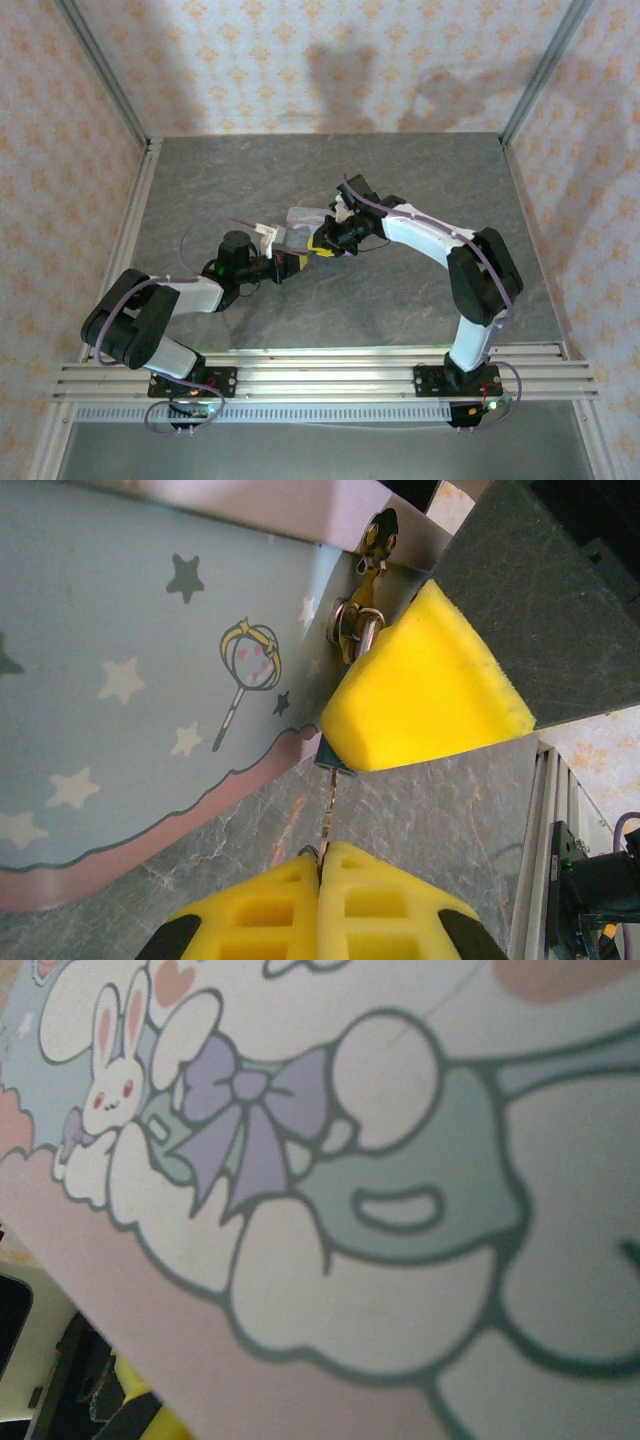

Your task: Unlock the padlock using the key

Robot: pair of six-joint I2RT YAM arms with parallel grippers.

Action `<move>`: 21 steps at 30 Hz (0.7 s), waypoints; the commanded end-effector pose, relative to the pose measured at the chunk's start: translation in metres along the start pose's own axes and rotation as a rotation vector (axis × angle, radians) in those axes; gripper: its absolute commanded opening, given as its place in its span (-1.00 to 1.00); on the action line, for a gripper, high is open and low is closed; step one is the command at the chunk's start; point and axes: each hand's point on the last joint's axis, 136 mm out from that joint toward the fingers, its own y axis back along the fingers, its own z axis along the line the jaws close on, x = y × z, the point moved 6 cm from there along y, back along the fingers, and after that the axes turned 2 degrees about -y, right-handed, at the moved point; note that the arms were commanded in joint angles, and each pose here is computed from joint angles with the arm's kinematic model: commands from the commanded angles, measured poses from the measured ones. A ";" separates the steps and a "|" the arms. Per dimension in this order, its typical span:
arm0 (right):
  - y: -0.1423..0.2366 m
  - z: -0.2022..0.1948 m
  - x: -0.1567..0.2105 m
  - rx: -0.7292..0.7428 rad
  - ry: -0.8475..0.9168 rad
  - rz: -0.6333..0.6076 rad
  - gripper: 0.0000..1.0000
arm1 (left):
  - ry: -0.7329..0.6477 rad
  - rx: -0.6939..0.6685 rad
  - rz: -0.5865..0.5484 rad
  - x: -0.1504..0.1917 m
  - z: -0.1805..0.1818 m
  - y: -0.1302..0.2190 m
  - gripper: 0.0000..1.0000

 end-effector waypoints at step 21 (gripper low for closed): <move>0.013 0.013 0.000 -0.062 0.027 -0.030 -1.00 | -0.022 0.007 -0.028 -0.008 -0.001 -0.006 -1.00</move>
